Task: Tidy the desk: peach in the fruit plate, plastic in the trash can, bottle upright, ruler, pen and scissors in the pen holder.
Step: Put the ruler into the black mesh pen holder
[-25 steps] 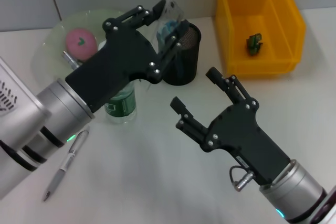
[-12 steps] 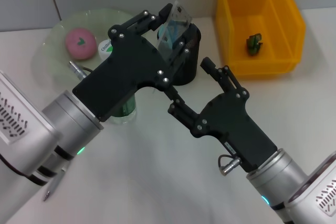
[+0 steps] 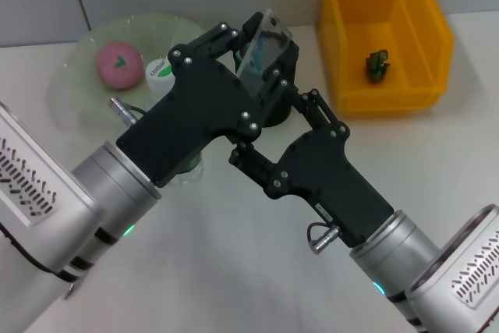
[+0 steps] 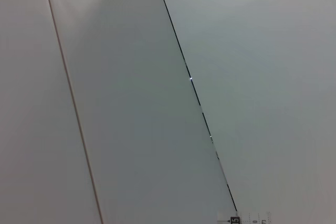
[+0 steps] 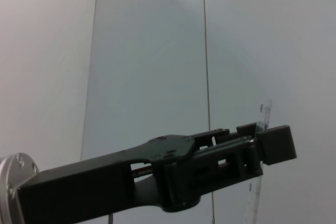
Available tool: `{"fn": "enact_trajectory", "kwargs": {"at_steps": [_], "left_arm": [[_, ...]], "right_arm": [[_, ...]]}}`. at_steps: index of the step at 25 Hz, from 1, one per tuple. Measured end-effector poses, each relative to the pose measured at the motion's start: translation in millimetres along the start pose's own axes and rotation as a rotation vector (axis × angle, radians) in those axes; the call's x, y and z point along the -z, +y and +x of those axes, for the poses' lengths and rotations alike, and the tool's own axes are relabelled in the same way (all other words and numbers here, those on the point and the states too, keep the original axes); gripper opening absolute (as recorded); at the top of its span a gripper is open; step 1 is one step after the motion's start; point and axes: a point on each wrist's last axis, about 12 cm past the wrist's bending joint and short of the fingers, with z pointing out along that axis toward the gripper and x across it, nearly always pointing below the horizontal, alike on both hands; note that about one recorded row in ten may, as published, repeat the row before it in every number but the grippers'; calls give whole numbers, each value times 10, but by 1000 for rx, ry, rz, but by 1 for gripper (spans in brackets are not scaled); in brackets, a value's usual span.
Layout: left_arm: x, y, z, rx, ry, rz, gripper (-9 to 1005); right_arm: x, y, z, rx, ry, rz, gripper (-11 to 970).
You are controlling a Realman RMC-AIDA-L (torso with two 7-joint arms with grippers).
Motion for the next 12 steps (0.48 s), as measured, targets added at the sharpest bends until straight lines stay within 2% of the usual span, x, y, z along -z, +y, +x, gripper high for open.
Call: {"fn": "enact_trajectory", "kwargs": {"at_steps": [12], "left_arm": [[7, -44, -3, -2, -4, 5, 467]], "right_arm": [[-78, 20, -9, -6, -1, -16, 831]]}}
